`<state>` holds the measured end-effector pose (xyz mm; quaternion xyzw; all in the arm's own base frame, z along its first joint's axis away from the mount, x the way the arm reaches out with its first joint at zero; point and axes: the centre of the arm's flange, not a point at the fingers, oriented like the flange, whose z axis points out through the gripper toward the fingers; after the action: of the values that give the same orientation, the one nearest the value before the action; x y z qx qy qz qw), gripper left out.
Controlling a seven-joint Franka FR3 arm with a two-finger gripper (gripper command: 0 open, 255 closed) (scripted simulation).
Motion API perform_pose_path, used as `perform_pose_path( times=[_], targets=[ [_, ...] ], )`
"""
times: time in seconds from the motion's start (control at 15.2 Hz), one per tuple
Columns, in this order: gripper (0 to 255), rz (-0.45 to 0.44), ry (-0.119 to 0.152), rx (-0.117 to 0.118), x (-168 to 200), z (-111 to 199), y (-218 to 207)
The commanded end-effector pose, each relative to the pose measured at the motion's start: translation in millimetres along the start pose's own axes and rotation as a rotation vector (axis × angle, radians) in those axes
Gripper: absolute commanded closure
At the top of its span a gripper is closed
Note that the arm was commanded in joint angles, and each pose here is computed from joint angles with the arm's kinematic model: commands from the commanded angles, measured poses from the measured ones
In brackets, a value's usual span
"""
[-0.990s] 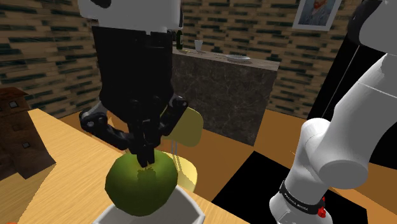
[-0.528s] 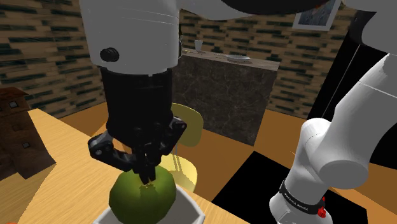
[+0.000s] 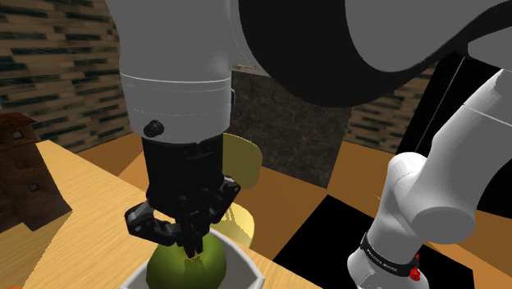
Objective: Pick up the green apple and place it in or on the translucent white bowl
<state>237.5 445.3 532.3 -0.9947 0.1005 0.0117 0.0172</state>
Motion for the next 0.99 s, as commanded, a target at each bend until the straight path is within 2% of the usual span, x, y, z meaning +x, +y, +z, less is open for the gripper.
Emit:
perform_pose_path(
  times=[0.0, 0.46, 0.53, 0.86, 0.92],
  targets=[
    [255, 0.000, 0.000, 0.000, 0.4, 5.6, -0.1],
    [255, 0.000, 0.000, 0.000, 0.4, 5.6, -0.1],
    [0, 0.000, 0.000, 0.000, 0.4, 5.6, -0.1],
    [0, 0.000, 0.000, 0.000, 0.4, 5.6, -0.1],
    [0, 0.000, 0.000, 0.000, 0.4, -7.6, -0.1]
  ],
)
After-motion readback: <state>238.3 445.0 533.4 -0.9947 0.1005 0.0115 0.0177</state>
